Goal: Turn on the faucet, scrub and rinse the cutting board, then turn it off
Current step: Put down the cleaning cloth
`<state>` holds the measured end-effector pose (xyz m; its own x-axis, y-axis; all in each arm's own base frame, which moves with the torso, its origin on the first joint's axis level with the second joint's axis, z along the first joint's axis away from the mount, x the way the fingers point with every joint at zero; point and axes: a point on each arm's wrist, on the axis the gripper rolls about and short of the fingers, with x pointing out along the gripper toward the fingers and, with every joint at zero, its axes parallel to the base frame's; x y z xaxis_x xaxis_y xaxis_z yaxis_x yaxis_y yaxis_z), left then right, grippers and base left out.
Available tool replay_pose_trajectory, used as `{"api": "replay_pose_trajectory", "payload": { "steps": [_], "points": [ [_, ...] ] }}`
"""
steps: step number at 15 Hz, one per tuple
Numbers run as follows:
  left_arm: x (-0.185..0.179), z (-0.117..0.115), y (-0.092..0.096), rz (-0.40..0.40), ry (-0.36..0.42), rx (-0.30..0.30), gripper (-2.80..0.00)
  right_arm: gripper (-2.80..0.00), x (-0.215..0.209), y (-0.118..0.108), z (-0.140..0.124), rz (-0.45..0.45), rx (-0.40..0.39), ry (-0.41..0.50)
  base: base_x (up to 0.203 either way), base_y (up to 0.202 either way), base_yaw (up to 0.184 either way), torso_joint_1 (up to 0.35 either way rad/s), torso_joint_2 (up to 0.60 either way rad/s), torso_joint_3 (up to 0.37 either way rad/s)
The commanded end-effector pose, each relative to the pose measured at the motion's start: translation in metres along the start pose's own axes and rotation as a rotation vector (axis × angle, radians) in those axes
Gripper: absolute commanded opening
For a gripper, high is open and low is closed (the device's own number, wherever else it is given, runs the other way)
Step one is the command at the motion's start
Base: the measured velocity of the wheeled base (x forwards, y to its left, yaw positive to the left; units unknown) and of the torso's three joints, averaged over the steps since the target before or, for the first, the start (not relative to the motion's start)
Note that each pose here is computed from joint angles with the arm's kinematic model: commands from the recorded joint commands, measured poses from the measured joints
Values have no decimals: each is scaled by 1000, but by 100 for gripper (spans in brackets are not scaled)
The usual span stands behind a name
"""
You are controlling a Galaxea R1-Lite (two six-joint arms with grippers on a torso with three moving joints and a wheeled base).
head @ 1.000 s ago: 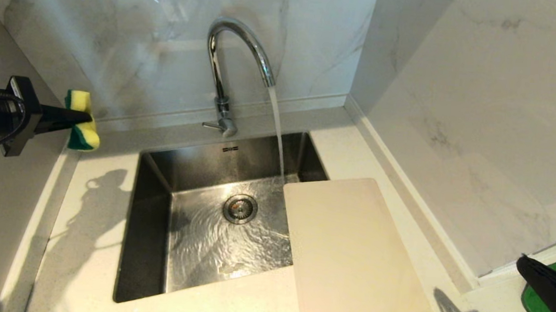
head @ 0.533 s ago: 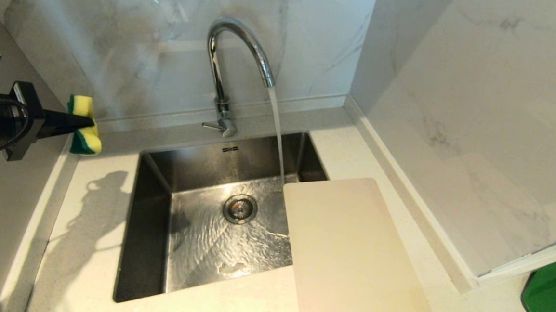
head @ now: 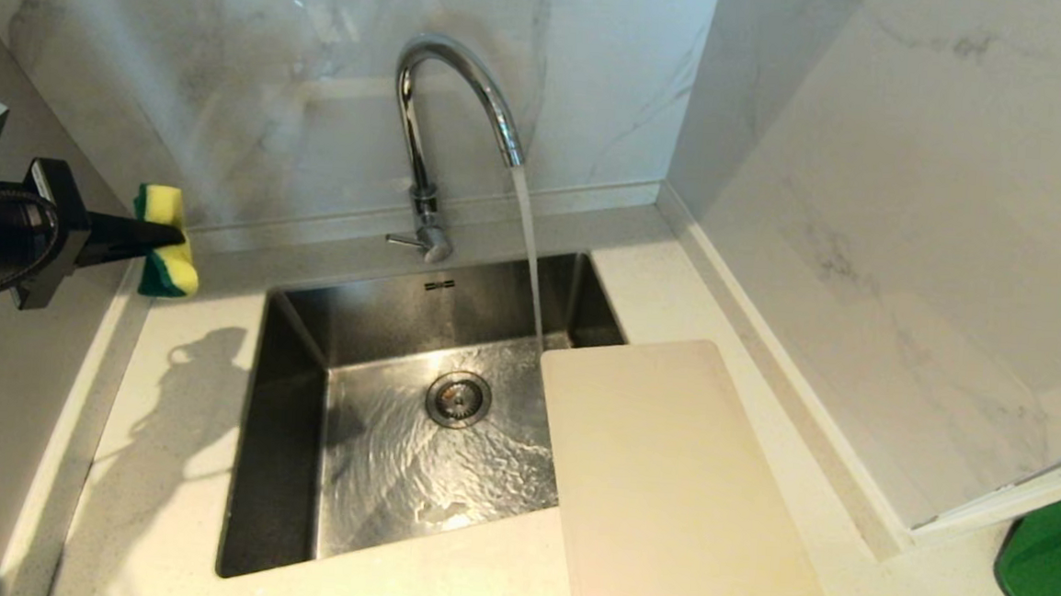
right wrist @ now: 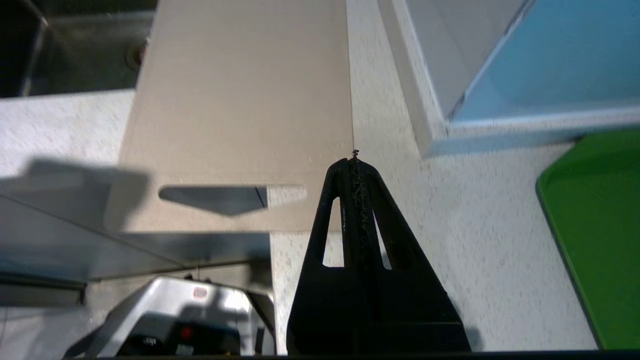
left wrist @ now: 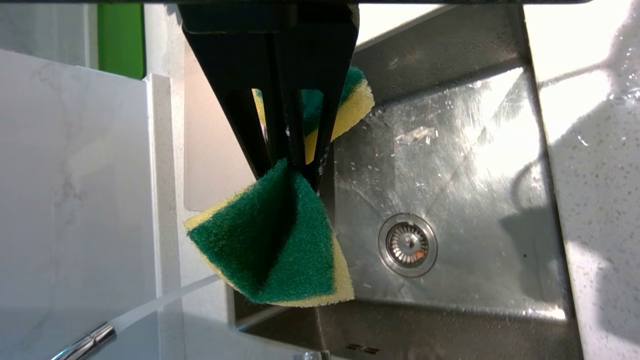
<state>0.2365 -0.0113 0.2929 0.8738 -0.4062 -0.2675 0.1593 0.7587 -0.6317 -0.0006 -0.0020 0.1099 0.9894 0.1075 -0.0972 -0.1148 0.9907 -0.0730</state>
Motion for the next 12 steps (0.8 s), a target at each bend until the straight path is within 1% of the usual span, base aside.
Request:
{"api": "replay_pose_trajectory", "payload": {
  "steps": [1,2,4,6,7,9,12],
  "points": [
    [2,-3,2,4,14,-9,-280,-280,0,-1,-7,-61,-13,75,0,0,0,0,0,0],
    [3,-3,3,6,15,-9,-280,-280,-1,-2,-11,-104,-27,126,0,0,0,0,0,0],
    [7,-3,5,12,22,-12,-280,-280,-3,-3,-13,-159,-47,183,0,0,0,0,0,0],
    [9,-4,7,16,30,-16,-280,-280,-5,-5,-10,-225,-85,245,0,0,0,0,0,0],
    [12,-4,8,19,35,-19,-280,-280,-4,-5,-8,-233,-89,256,0,0,0,0,0,0],
    [16,-3,9,16,35,-19,-280,-280,-2,-5,-4,-277,-98,277,0,0,0,0,0,0],
    [18,-1,9,-6,13,-11,-280,-280,-7,-5,-5,-337,-89,252,0,0,0,0,0,0]
  ]
}}
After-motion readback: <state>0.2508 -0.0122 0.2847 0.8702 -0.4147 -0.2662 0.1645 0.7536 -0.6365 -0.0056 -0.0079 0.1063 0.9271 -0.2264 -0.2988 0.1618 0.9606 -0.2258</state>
